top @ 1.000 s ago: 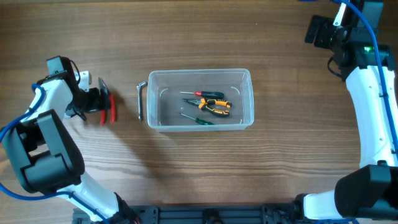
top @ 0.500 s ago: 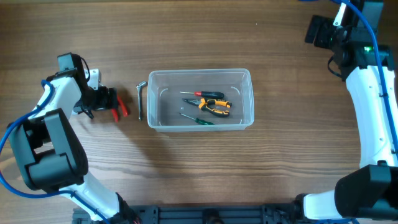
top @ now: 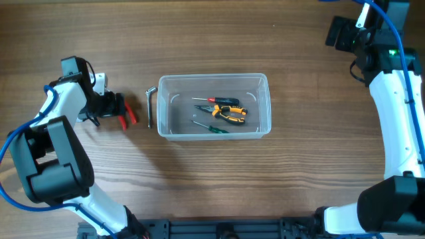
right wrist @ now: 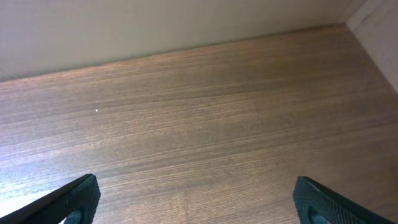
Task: Pack container
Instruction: 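Close the left gripper on the red snips handles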
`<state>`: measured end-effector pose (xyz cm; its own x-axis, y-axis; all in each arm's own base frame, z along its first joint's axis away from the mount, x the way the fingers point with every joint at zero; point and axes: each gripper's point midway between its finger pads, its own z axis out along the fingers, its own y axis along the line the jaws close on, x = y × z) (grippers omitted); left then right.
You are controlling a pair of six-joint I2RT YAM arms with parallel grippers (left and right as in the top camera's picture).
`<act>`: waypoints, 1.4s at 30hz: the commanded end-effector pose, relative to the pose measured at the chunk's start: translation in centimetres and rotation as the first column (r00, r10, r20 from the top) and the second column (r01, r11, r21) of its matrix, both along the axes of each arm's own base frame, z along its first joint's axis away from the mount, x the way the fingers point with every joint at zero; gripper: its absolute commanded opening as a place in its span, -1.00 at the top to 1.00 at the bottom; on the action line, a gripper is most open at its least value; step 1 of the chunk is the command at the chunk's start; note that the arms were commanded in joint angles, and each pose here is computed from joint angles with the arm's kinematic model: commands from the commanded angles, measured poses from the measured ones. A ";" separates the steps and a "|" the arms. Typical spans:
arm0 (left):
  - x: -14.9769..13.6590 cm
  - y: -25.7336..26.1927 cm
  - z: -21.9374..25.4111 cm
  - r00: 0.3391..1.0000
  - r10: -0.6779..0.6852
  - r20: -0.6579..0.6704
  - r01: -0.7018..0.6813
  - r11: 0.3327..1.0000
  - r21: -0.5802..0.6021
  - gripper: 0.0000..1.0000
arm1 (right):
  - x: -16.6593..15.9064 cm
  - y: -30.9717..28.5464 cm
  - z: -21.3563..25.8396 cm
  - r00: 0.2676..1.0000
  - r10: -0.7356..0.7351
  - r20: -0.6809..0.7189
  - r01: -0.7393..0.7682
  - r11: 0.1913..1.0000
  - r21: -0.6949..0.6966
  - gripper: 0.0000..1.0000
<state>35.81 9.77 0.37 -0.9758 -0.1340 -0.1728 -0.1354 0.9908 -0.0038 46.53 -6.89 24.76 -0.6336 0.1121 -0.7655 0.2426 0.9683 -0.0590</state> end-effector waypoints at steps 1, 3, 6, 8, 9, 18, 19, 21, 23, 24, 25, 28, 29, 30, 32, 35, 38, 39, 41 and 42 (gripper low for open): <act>0.6 -0.3 -0.1 1.000 0.014 0.016 -0.014 1.000 -0.020 -1.00 | 0.1 0.2 0.7 1.000 0.009 0.018 -0.009 1.000 0.001 -0.99; 0.8 -0.1 0.0 0.995 0.092 0.025 -0.091 0.995 -0.032 -1.00 | 0.1 0.2 0.7 1.000 0.009 0.018 -0.009 1.000 0.001 -1.00; 0.9 -0.1 0.0 0.985 0.172 0.024 -0.171 0.984 -0.048 -1.00 | 0.1 0.2 0.7 1.000 0.009 0.018 -0.009 1.000 0.001 -0.99; 0.8 -0.1 0.0 0.973 0.231 0.021 -0.229 0.972 -0.060 -0.99 | 0.1 0.2 0.7 1.000 0.009 0.018 -0.009 1.000 0.001 -1.00; 0.8 -0.1 0.0 0.968 0.252 0.020 -0.250 0.966 -0.060 -0.99 | 0.1 0.2 0.7 1.000 0.009 0.018 -0.009 1.000 0.001 -0.99; 0.4 2.1 0.0 0.902 0.430 0.025 -0.429 0.902 -0.048 -0.99 | 0.1 0.2 0.7 1.000 0.009 0.018 -0.009 1.000 0.001 -1.00; 0.2 2.6 0.0 0.894 0.447 0.025 -0.445 0.894 -0.049 -1.00 | 0.1 0.2 0.7 1.000 0.009 0.018 -0.009 1.000 0.001 -1.00; -0.1 3.7 0.0 0.856 0.516 0.027 -0.513 0.856 -0.060 -0.99 | 0.1 0.2 0.7 1.000 0.009 0.018 -0.009 1.000 0.001 -0.99; -0.4 4.4 0.0 0.804 0.594 0.023 -0.591 0.803 -0.078 -1.00 | 0.1 0.2 0.7 1.000 0.009 0.018 -0.009 1.000 0.001 -1.00; -0.4 4.6 0.0 0.786 0.619 0.020 -0.615 0.784 -0.087 -1.00 | 0.1 0.2 0.7 1.000 0.009 0.018 -0.009 1.000 0.001 -1.00; -0.6 4.6 0.0 0.764 0.646 0.012 -0.642 0.761 -0.095 -1.00 | 0.1 0.2 0.7 1.000 0.009 0.017 -0.009 1.000 0.001 -1.00; -0.8 3.6 -0.1 0.739 0.673 -0.030 -0.669 0.729 -0.143 -1.00 | 0.1 0.2 0.7 1.000 0.009 0.018 -0.009 1.000 0.001 -1.00; -0.8 3.2 -0.1 0.735 0.677 -0.045 -0.674 0.721 -0.161 -1.00 | 0.1 0.2 0.7 1.000 0.009 0.018 -0.009 1.000 0.001 -0.99; -0.8 2.9 -0.1 0.723 0.689 -0.056 -0.686 0.706 -0.175 -1.00 | 0.1 0.2 0.7 1.000 0.009 0.018 -0.009 1.000 0.001 -0.99; -0.7 2.7 0.0 0.686 0.724 -0.070 -0.722 0.665 -0.192 -1.00 | 0.1 0.2 0.7 1.000 0.009 0.017 -0.009 1.000 0.001 -0.99; -0.7 2.6 0.0 0.634 0.768 -0.090 -0.767 0.609 -0.204 -0.98 | 0.1 0.2 0.7 1.000 0.010 0.018 -0.010 1.000 0.001 -1.00; -0.5 1.6 0.1 0.639 0.760 -0.121 -0.760 0.600 -0.250 -0.72 | 0.1 0.2 0.7 1.000 0.009 0.017 -0.009 1.000 0.001 -0.99; -0.4 1.3 0.1 0.642 0.755 -0.132 -0.757 0.598 -0.263 -0.60 | 0.1 0.2 0.7 1.000 0.009 0.017 -0.009 1.000 0.001 -1.00; -0.4 0.7 0.2 0.649 0.747 -0.144 -0.752 0.600 -0.274 -0.43 | 0.1 0.2 0.7 1.000 0.009 0.017 -0.009 1.000 0.001 -1.00; -0.4 0.6 0.2 0.651 0.745 -0.145 -0.750 0.602 -0.273 -0.33 | 0.1 0.2 0.7 1.000 0.009 0.017 -0.009 1.000 0.001 -0.99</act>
